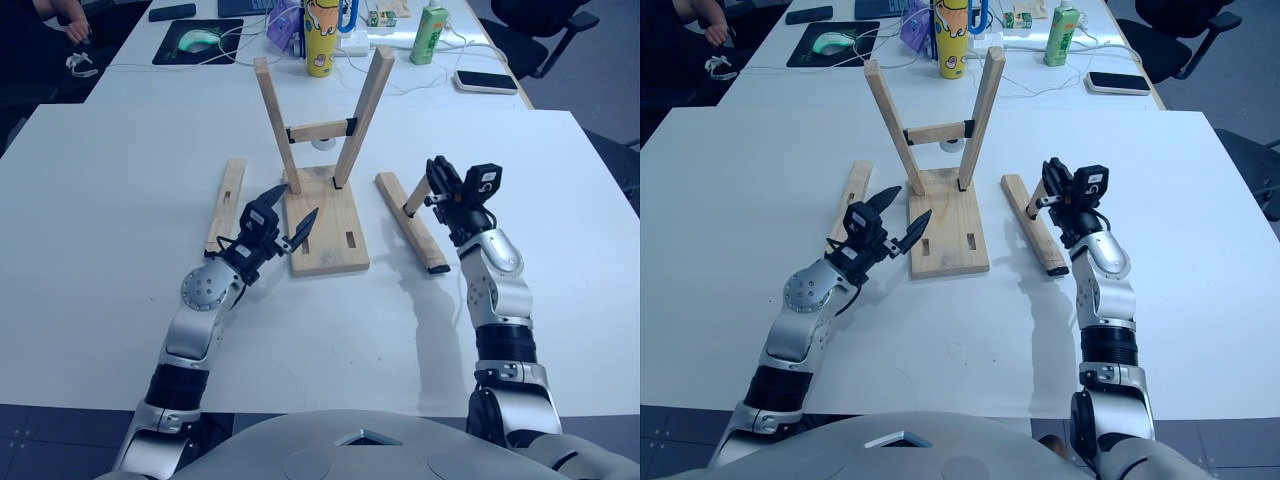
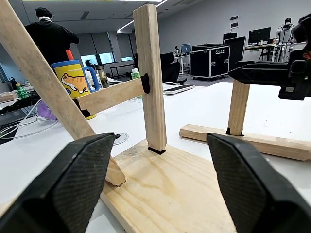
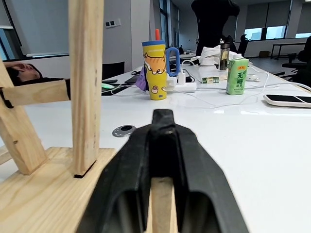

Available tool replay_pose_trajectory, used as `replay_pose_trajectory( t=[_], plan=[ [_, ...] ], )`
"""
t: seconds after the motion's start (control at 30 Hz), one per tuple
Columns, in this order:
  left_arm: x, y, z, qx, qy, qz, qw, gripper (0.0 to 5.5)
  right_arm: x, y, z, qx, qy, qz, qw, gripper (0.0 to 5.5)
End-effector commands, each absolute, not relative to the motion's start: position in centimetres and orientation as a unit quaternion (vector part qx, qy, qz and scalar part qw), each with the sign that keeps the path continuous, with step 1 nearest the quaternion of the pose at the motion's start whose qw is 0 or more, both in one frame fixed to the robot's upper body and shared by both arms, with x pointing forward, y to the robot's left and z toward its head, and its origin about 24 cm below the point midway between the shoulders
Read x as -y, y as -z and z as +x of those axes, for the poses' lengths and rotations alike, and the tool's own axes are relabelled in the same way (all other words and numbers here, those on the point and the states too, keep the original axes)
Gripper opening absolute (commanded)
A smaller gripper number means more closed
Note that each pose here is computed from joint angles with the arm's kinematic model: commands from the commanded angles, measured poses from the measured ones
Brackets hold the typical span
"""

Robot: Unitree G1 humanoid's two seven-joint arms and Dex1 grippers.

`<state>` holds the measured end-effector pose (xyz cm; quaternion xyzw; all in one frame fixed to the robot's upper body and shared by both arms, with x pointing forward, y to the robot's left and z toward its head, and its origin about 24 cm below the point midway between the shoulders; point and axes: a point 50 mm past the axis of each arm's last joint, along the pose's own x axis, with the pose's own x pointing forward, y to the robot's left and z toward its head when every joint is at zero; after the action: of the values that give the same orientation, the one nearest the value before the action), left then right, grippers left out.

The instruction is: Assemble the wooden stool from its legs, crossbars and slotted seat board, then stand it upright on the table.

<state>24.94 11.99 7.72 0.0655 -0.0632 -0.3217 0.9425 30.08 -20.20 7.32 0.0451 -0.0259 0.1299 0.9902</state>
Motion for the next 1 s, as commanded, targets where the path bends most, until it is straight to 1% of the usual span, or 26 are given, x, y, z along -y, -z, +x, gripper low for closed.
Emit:
replay_pose_trajectory(
  t=[0.03, 0.13, 0.23, 0.27, 0.37, 0.47, 0.57, 0.63, 0.77, 0.87, 1.0],
  plan=[
    [-12.0, -7.8, 25.4, 0.063, 0.323, 0.079, 0.941, 3.51, 20.8, -4.3, 29.3, -0.054, -0.109, 0.016, 0.992, 0.41],
    [-12.0, -7.8, 25.4, 0.063, 0.322, 0.079, 0.941, 3.51, 20.9, -4.4, 29.3, -0.050, -0.107, 0.011, 0.993, 0.41],
    [-12.0, -7.7, 25.4, 0.064, 0.321, 0.080, 0.942, 3.51, 20.7, -5.3, 29.6, -0.028, -0.116, 0.010, 0.993, 0.41],
    [-12.0, -7.7, 25.4, 0.064, 0.320, 0.080, 0.942, 3.51, 20.6, -5.7, 29.7, -0.021, -0.120, 0.011, 0.993, 0.77],
    [-12.0, -7.6, 25.3, 0.063, 0.318, 0.077, 0.943, 3.51, 20.4, -7.0, 30.3, -0.004, -0.123, 0.010, 0.992, 1.22],
    [-12.0, -7.5, 25.3, 0.062, 0.317, 0.077, 0.943, 3.51, 20.1, -8.9, 30.9, 0.020, -0.135, 0.010, 0.991, 1.22],
    [-12.1, -7.3, 25.2, 0.060, 0.315, 0.077, 0.944, 3.51, 20.0, -11.4, 31.4, 0.052, -0.140, 0.001, 0.989, 1.22],
    [-12.0, -7.2, 25.1, 0.059, 0.315, 0.076, 0.944, 3.51, 19.9, -13.8, 31.6, 0.084, -0.143, 0.000, 0.986, 1.22],
    [-11.9, -7.0, 24.9, 0.059, 0.306, 0.073, 0.947, 3.51, 19.7, -18.9, 33.0, 0.140, -0.148, -0.016, 0.979, 1.22],
    [-11.7, -7.1, 25.0, 0.063, 0.302, 0.070, 0.949, 3.51, 19.7, -20.7, 34.1, 0.156, -0.146, -0.014, 0.977, 0.77],
    [-11.5, -7.1, 25.1, 0.065, 0.303, 0.070, 0.948, 3.51, 19.3, -21.2, 35.1, 0.161, -0.154, -0.008, 0.975, 0.18]
  ],
)
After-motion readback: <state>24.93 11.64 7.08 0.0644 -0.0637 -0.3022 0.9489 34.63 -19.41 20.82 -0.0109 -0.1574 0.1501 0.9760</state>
